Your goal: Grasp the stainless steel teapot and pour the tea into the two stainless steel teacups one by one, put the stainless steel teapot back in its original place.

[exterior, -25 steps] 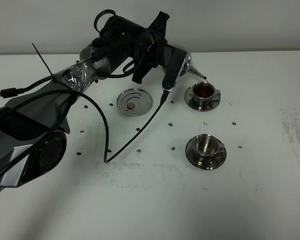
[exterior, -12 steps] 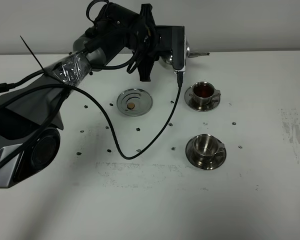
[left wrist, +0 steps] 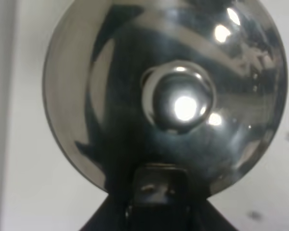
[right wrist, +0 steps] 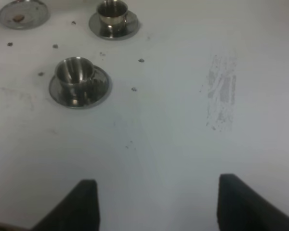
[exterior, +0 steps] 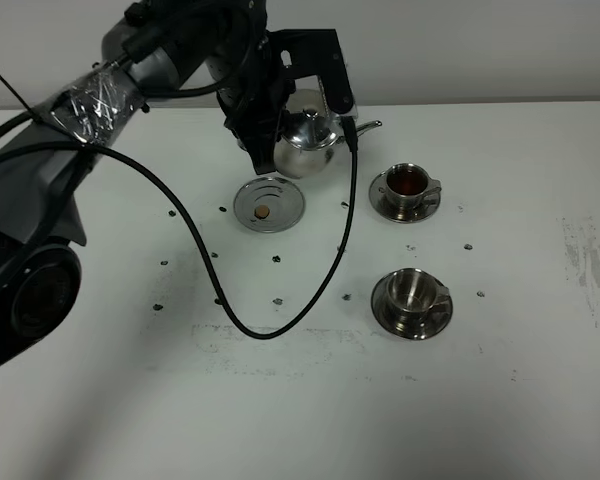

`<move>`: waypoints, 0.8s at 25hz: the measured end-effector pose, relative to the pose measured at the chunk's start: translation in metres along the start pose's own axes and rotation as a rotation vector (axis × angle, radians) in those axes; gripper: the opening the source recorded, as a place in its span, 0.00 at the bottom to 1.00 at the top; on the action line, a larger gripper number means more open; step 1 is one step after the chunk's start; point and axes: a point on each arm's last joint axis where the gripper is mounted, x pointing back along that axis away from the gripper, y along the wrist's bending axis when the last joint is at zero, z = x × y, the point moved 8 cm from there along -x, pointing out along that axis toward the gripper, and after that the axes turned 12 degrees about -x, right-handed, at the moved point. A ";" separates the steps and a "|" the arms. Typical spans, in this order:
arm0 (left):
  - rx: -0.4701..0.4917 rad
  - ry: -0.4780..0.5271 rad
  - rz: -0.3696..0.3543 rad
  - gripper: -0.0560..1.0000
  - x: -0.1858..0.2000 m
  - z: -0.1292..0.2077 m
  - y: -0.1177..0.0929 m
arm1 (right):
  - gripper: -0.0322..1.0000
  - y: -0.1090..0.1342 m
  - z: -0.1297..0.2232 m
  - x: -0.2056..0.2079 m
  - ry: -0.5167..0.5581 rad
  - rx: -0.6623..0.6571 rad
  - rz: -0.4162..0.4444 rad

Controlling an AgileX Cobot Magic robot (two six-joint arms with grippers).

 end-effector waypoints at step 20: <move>0.314 0.113 0.158 0.25 -0.015 0.003 -0.062 | 0.56 0.000 0.000 0.000 0.000 0.000 0.000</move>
